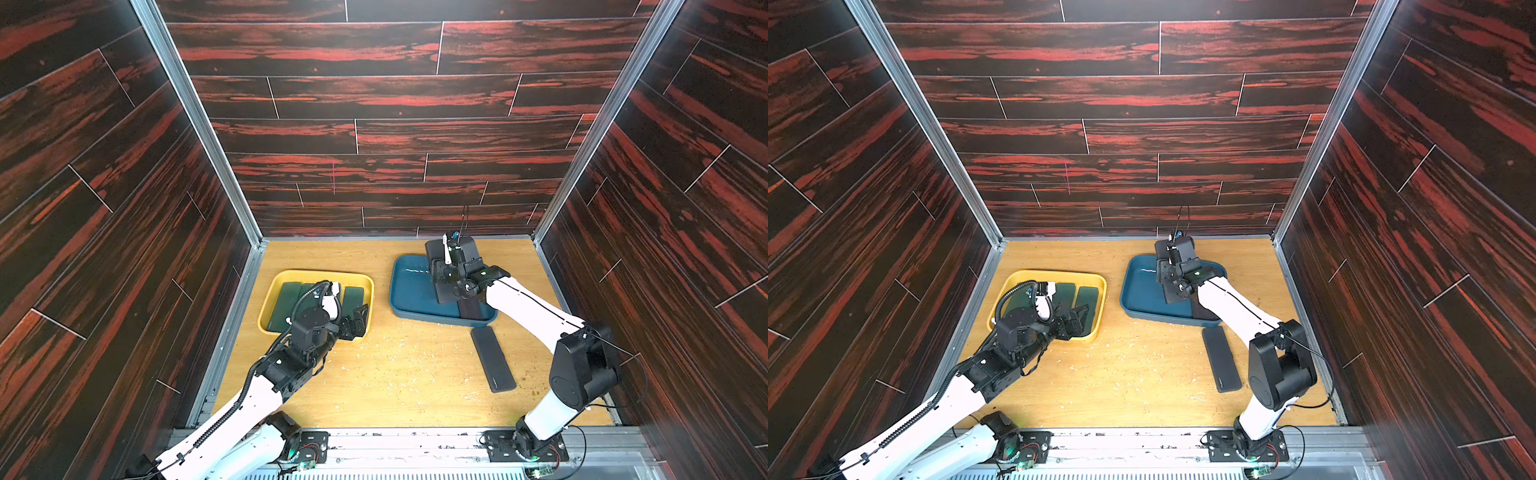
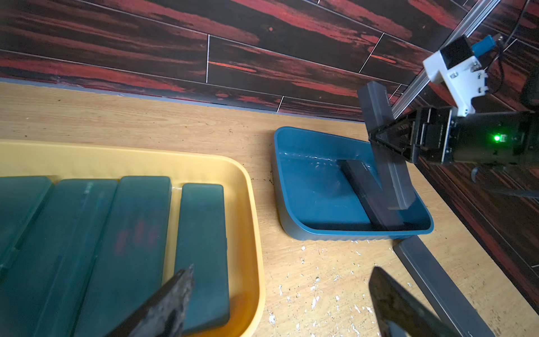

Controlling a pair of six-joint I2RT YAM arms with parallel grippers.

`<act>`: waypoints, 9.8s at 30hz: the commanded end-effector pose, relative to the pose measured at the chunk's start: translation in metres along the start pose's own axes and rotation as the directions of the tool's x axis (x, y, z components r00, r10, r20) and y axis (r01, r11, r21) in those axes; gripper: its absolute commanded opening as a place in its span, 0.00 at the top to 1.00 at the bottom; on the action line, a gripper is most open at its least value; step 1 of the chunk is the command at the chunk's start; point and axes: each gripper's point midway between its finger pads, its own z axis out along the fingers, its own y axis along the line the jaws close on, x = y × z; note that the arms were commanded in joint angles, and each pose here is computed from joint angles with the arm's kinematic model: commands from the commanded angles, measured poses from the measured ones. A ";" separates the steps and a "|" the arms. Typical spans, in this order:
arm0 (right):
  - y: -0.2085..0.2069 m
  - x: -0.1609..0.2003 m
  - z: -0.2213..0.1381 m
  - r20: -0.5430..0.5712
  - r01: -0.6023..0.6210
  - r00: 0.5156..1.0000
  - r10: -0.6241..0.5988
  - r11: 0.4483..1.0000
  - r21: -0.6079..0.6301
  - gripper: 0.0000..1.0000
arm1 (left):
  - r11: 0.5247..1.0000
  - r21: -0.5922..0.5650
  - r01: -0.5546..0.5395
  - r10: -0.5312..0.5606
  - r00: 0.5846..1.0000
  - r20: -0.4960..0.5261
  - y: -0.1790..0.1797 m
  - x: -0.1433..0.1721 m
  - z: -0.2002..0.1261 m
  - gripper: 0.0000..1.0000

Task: Place the pencil cases by color into the storage box
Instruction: Place the pencil case at the storage box, then adjust the storage box at the center of the board, then pick up the pencil case from the center of the board, then place the pencil case at the storage box.

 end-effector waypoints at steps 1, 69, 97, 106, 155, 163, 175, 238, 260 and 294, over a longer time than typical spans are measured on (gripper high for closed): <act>-0.008 -0.011 0.012 0.027 -0.033 0.999 0.032 0.999 0.033 0.48 | 0.999 0.023 -0.025 0.024 1.000 0.014 -0.003 0.000 0.007 0.05; -0.058 0.111 0.106 -0.345 -0.067 0.923 0.170 0.954 0.291 0.34 | 0.930 0.301 -0.211 0.239 0.970 -0.056 -0.062 0.060 0.051 0.05; -0.074 0.057 -0.075 -0.136 -0.082 0.985 0.111 0.976 0.203 0.09 | 0.958 0.268 0.101 -0.039 0.973 -0.228 -0.078 0.050 0.062 0.04; -0.091 0.109 -0.122 -0.160 -0.145 0.970 0.181 0.967 0.211 0.09 | 0.974 0.224 0.045 0.014 0.967 -0.255 -0.071 0.061 0.064 0.04; -0.070 0.139 -0.016 -0.181 0.115 0.978 -0.106 0.993 0.040 0.10 | 0.967 0.254 -0.017 0.092 0.953 -0.288 -0.082 0.081 0.076 0.05; -0.086 0.160 -0.046 -0.274 0.078 0.961 -0.047 0.991 0.105 0.10 | 0.962 0.272 -0.027 0.108 0.951 -0.289 -0.082 0.087 0.075 0.05; -0.123 0.198 -0.062 -0.368 0.013 0.927 0.073 0.974 0.224 0.09 | 0.944 0.330 -0.009 0.106 0.956 -0.275 -0.094 0.084 0.076 0.05; -0.087 0.206 -0.062 -0.447 -0.027 0.892 0.063 0.996 0.087 0.43 | 0.945 0.327 0.007 0.095 0.951 -0.294 -0.102 0.077 0.083 0.05; 0.013 0.099 -0.076 -0.238 0.000 0.969 -0.066 0.965 -0.264 0.45 | 0.970 0.211 -0.122 0.170 0.958 -0.230 -0.084 0.046 0.079 0.05; 0.040 -0.048 0.046 0.142 0.049 0.989 -0.028 0.988 -0.144 0.45 | 0.952 0.066 -0.298 0.306 0.935 -0.182 -0.054 0.034 0.083 0.05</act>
